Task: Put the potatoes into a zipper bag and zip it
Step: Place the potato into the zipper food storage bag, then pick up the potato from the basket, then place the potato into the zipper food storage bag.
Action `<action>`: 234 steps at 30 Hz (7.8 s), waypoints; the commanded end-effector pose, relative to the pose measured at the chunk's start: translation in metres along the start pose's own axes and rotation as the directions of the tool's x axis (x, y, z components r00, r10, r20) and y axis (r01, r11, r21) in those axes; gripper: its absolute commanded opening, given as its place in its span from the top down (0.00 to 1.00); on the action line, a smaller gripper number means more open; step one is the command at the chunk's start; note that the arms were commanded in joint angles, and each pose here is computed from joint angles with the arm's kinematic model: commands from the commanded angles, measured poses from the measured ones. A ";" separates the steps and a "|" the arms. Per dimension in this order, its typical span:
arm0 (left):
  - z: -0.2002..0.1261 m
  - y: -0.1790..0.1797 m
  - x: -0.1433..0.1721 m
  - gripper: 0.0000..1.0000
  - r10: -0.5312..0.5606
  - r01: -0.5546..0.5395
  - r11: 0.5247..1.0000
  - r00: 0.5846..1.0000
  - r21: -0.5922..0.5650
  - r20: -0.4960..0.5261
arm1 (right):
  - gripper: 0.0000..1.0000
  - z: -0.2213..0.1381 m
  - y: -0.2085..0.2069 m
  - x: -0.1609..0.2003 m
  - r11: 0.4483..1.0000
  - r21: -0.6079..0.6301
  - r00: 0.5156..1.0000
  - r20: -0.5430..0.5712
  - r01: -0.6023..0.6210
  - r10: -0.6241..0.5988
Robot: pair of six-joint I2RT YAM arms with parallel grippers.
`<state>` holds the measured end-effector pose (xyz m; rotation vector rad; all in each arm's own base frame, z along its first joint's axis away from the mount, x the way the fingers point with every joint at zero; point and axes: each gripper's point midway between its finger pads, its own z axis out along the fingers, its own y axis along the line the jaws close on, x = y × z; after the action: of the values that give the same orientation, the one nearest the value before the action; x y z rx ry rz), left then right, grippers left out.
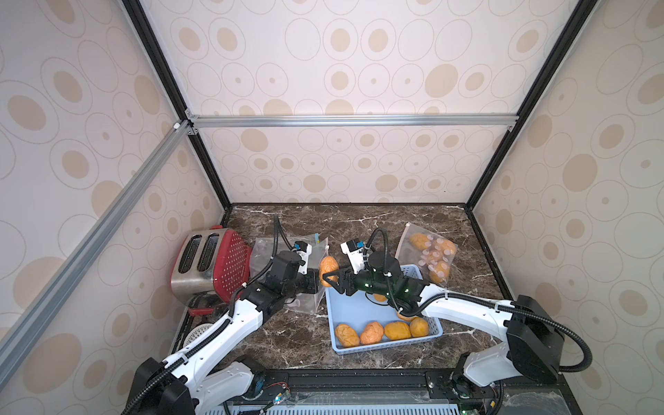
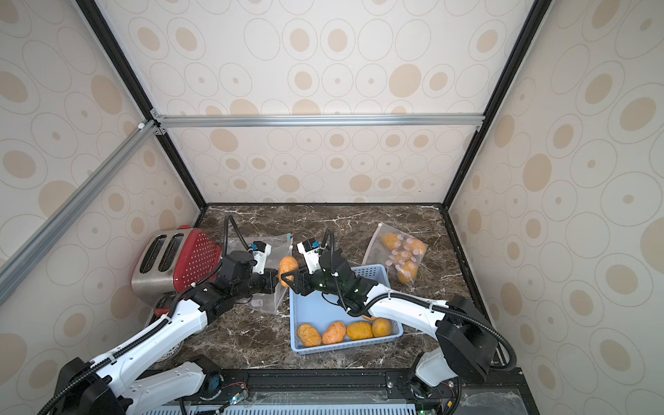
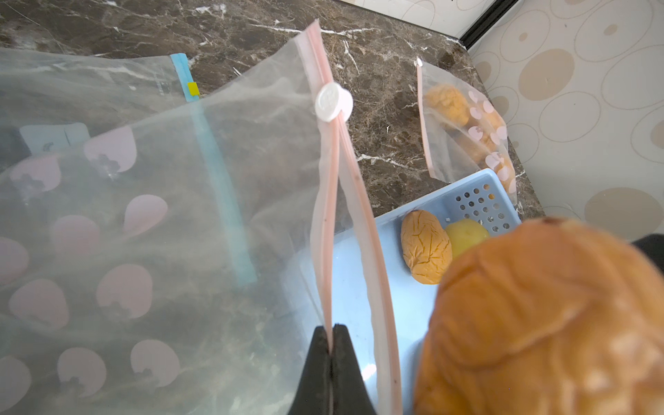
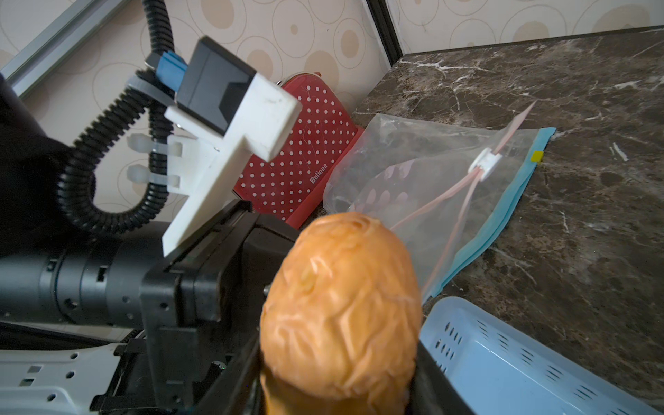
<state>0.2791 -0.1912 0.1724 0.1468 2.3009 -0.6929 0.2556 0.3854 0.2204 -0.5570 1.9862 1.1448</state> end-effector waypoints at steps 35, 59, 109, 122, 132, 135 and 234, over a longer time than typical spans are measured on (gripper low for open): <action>-0.018 -0.019 -0.019 1.00 -0.049 0.044 0.996 0.996 0.075 0.071 | 0.51 0.038 -0.041 0.032 0.978 0.183 0.981 -0.150 -0.097 0.126; -0.019 -0.009 -0.018 1.00 -0.036 0.036 0.999 0.997 0.012 0.063 | 0.28 -0.009 -0.013 0.002 0.990 0.111 0.993 -0.082 0.091 -0.082; -0.027 0.049 0.009 1.00 0.122 -0.117 0.959 0.993 -0.260 0.002 | 0.28 -0.074 -0.074 0.081 0.936 0.345 0.948 -0.316 0.073 0.043; -0.025 0.050 0.013 1.00 0.119 -0.118 0.959 0.993 -0.259 -0.010 | 0.30 -0.047 -0.043 0.143 0.993 0.114 0.796 -0.596 -0.044 0.103; -0.022 0.051 0.016 1.00 0.119 -0.120 0.958 0.993 -0.259 -0.021 | 0.28 -0.046 -0.033 0.178 0.997 0.040 0.700 -0.711 -0.058 0.070; -0.022 0.051 0.016 1.00 0.118 -0.120 0.958 0.993 -0.259 -0.022 | 0.28 -0.046 -0.035 0.187 0.997 0.046 0.674 -0.735 -0.055 0.071; -0.014 -0.016 -0.015 1.00 -0.097 0.093 0.993 0.994 0.075 0.053 | 0.60 0.031 -0.049 0.002 0.980 0.194 0.994 0.103 -0.046 0.026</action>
<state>0.2709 -0.1945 0.1745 0.0823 2.3127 -0.7826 0.3012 0.3842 0.1907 -0.3597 1.9873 0.9404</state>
